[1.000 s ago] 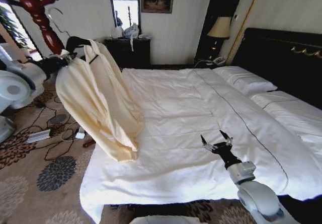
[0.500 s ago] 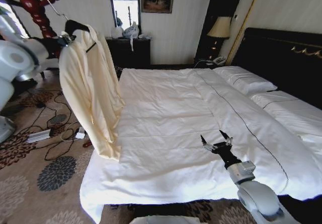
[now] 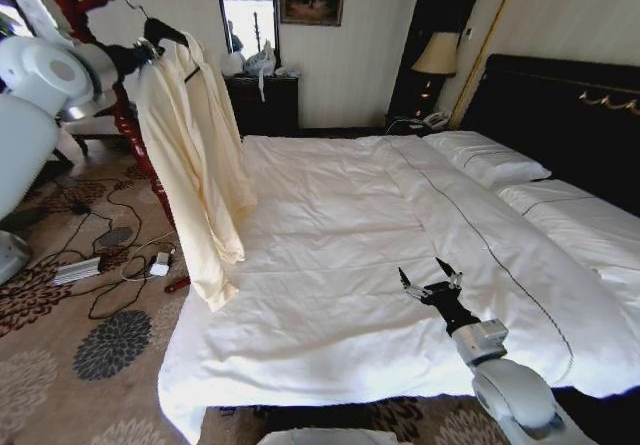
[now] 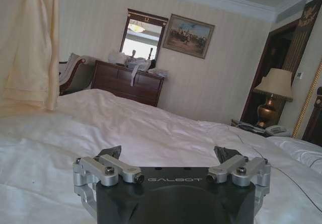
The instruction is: Pick up the clothes from the bed and hang them on the clothes hanger.
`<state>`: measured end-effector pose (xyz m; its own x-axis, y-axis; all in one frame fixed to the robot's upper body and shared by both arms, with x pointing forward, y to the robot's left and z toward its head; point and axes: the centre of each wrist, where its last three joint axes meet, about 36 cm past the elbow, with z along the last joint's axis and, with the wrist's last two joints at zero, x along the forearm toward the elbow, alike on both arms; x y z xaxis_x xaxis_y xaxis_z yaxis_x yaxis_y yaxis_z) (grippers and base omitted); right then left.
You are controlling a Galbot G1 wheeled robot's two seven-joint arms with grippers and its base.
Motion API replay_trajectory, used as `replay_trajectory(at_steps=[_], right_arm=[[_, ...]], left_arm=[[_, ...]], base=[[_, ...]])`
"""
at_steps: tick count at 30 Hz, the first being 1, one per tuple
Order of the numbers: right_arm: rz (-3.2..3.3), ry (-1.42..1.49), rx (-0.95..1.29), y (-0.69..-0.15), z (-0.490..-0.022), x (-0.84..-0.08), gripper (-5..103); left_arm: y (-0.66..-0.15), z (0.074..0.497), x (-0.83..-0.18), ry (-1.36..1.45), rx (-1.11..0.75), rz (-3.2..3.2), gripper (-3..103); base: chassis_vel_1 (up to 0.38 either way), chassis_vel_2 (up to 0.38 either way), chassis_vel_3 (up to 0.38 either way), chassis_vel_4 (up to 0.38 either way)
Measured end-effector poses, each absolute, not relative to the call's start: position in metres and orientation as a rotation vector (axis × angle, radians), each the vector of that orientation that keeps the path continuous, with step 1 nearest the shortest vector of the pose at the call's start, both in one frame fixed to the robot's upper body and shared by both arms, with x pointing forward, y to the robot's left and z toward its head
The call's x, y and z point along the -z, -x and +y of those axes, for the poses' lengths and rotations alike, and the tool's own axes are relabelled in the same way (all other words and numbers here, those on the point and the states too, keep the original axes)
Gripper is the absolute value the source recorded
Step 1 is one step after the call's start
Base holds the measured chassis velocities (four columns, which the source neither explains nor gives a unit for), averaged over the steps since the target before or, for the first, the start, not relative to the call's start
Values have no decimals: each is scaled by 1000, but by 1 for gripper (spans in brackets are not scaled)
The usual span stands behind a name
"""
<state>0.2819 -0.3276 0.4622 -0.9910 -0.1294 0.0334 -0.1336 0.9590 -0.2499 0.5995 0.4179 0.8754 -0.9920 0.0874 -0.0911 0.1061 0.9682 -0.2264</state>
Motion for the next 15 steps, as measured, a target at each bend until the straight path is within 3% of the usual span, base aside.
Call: replay_trajectory(at_steps=[15], right_arm=[[-3092, -207, -396, -282, -328, -462, 100]], left_arm=[[-614, 429, -910, -28, 430, 3069, 18]], base=[[0, 0, 0, 0]])
